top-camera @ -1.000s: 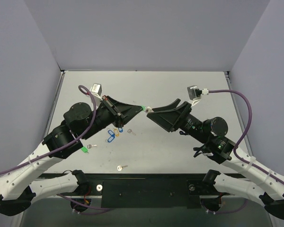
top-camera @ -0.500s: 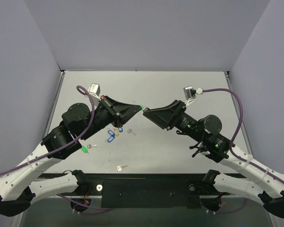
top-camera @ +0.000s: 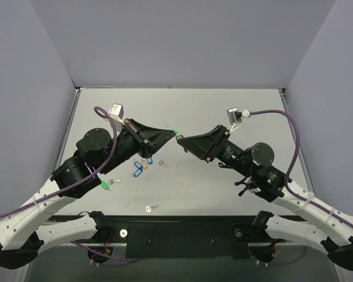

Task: Remove the keys from the keyring

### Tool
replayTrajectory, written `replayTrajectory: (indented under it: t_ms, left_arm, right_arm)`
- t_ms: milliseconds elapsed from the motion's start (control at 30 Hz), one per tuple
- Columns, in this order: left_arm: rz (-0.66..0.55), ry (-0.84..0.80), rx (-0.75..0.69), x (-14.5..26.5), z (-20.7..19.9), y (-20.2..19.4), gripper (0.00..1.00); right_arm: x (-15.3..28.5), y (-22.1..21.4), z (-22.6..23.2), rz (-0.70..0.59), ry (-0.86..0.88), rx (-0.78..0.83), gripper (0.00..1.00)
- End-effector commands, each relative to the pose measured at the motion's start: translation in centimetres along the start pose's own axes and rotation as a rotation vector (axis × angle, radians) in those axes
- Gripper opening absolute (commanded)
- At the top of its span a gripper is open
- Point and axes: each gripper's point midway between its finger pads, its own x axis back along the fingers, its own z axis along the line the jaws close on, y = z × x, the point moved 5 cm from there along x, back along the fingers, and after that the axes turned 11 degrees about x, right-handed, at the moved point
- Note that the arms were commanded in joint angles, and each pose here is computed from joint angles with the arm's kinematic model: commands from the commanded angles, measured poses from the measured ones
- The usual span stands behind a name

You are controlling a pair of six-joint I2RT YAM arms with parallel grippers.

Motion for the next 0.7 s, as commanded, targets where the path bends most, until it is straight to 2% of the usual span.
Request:
replayTrajectory:
  t_ms: [0,333,367,433,667]
  left_arm:
    - [-0.006,-0.056,0.005,0.54,-1.12,0.06,0.0]
    - [-0.019,-0.063,0.004,0.8,-1.33,0.24,0.0]
    - [-0.02,-0.057,0.004,0.77,-1.18,0.26,0.0]
    - [-0.02,-0.057,0.002,0.79,-1.2,0.26,0.0]
    - [-0.026,-0.057,-0.007,0.96,-1.17,0.36,0.0]
  right_arm:
    - [-0.07,1.57,1.76,-0.057,0.058,0.015,0.3]
    - [-0.15,1.16,1.3,-0.039,0.038,0.013,0.11]
    - [-0.15,1.09,1.22,-0.034,0.032,0.012,0.05]
    - [-0.22,1.09,1.11,-0.029,0.022,0.016,0.0]
    - [-0.39,0.98,1.11,-0.007,0.015,0.026,0.0]
